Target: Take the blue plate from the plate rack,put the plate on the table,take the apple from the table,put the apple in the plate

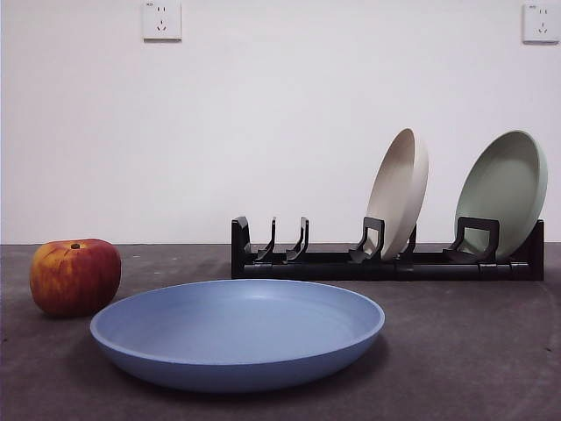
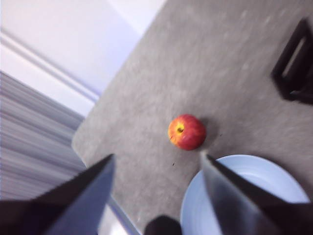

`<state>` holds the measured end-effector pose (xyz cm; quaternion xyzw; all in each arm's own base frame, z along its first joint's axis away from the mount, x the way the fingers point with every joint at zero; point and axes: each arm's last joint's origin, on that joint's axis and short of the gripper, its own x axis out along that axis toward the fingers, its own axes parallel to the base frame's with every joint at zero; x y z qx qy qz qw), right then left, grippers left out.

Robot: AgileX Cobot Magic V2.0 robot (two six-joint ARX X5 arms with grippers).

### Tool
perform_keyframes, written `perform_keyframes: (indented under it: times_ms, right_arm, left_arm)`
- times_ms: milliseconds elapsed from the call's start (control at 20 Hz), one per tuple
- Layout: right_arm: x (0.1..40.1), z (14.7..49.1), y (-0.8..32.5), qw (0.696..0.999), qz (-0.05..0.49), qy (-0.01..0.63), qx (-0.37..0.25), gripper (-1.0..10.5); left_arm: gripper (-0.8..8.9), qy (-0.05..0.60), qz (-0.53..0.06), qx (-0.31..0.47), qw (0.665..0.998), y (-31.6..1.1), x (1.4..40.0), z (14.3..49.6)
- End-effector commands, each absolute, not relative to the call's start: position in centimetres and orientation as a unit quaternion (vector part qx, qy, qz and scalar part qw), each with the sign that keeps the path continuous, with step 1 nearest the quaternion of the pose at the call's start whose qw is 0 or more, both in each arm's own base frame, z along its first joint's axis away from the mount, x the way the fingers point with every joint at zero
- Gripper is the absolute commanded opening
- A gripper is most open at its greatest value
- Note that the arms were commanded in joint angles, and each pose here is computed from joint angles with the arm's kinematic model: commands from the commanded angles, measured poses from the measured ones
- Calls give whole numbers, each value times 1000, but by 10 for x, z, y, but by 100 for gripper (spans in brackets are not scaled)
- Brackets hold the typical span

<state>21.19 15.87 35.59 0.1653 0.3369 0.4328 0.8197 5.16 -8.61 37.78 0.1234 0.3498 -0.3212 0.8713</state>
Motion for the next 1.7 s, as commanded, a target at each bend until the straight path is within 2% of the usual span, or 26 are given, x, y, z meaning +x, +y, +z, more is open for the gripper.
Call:
perform_keyframes:
  times_ms: [50, 200, 400, 600, 700, 950, 1100, 1400, 1700]
  right_arm:
    - [227, 356, 191, 809, 446, 354, 144, 639]
    - [243, 356, 227, 807, 451, 369, 99, 639]
    - [262, 353, 273, 814, 432, 389, 21, 642]
    - [277, 342, 314, 811, 420, 406, -36, 733]
    - [284, 334, 331, 807, 422, 410, -51, 733]
    - [295, 299, 372, 797, 424, 424, -76, 734]
    - [296, 260, 396, 796, 406, 430, -127, 734]
    - [295, 204, 421, 781, 402, 452, -155, 734]
    - [297, 182, 423, 772, 392, 472, -165, 720]
  left_arm:
    - [-8, 361, -273, 94, 887, -69, 45, 378]
    - [-8, 349, -260, 86, 896, -58, 41, 379]
    - [-8, 338, -261, 75, 901, -51, 38, 382]
    - [-8, 335, -263, 77, 901, -50, 37, 382]
    - [-8, 330, -265, 90, 901, -50, 37, 382]
    - [-8, 300, -236, 134, 914, -47, 39, 383]
    - [-8, 288, -243, 136, 916, -40, 35, 384]
    - [-8, 242, -233, 92, 937, -5, 19, 386]
    - [-8, 219, -232, 57, 946, 14, 9, 385]
